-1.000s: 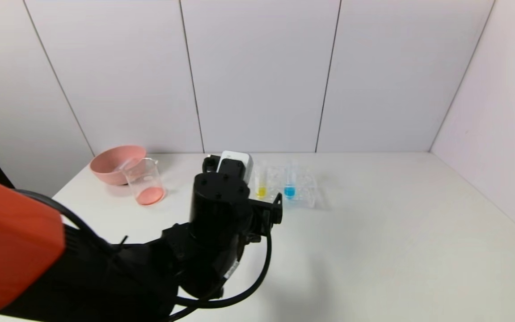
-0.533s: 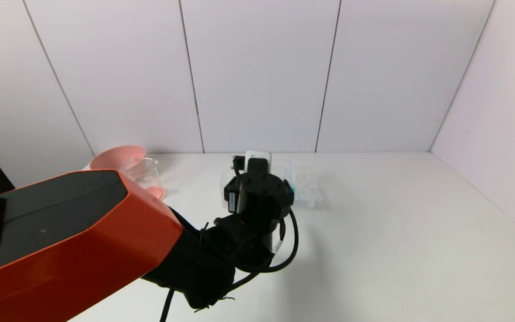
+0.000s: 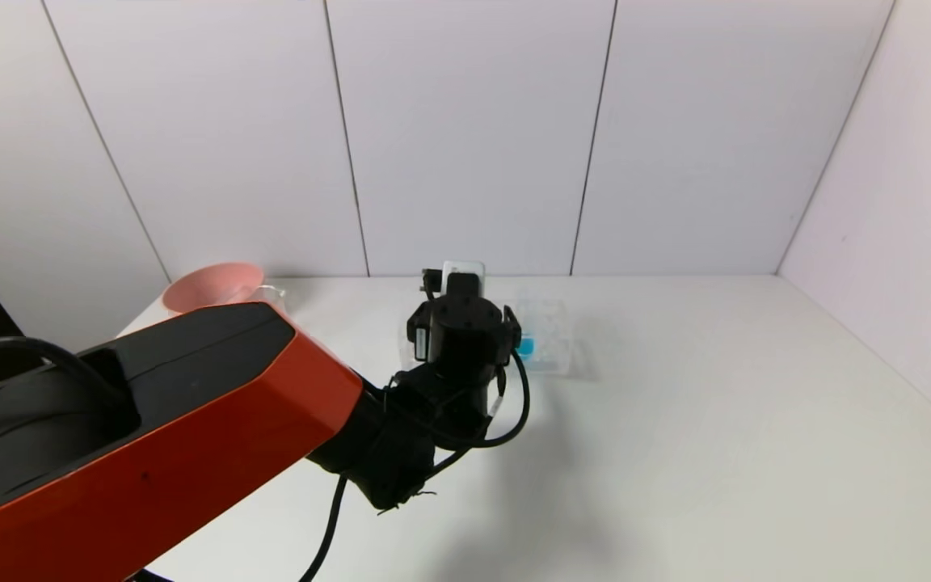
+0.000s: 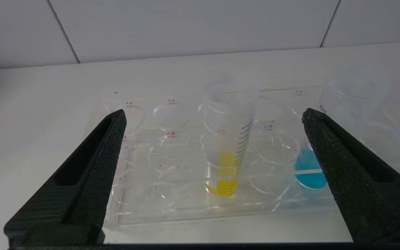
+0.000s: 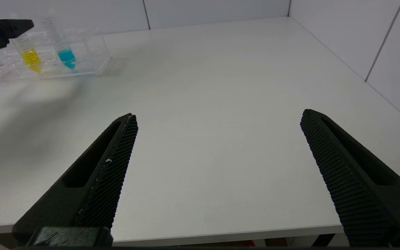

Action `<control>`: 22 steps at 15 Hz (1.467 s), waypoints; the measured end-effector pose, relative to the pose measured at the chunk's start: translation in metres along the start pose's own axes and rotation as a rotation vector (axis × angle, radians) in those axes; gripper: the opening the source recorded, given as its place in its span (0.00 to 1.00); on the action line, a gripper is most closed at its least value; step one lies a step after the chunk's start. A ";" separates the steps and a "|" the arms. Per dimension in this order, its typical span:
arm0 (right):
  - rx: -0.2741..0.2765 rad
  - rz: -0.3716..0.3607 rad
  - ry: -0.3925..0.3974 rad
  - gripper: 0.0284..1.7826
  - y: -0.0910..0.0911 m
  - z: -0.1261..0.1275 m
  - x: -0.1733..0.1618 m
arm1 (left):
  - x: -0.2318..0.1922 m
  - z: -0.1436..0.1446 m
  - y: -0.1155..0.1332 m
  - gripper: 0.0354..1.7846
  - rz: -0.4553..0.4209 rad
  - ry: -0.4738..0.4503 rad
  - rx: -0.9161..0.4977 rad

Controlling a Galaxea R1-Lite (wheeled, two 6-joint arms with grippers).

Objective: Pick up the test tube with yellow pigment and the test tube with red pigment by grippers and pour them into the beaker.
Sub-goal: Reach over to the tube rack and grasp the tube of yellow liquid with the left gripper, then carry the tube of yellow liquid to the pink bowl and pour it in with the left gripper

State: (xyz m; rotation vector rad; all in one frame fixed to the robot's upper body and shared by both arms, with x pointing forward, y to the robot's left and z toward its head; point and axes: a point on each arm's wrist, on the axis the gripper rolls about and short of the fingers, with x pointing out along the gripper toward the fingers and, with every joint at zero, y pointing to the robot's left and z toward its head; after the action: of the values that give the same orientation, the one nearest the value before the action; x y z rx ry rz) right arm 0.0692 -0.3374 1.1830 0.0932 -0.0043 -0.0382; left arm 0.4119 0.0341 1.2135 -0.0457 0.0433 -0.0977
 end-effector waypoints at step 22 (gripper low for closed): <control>0.000 0.000 0.000 0.96 0.000 0.000 0.000 | 0.033 -0.015 0.002 0.24 0.016 -0.028 -0.012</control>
State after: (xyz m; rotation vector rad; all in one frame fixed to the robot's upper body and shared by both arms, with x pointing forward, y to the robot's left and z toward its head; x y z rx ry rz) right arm 0.0692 -0.3374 1.1830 0.0928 -0.0043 -0.0382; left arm 0.4443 0.0317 1.1967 -0.0587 0.0166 -0.0812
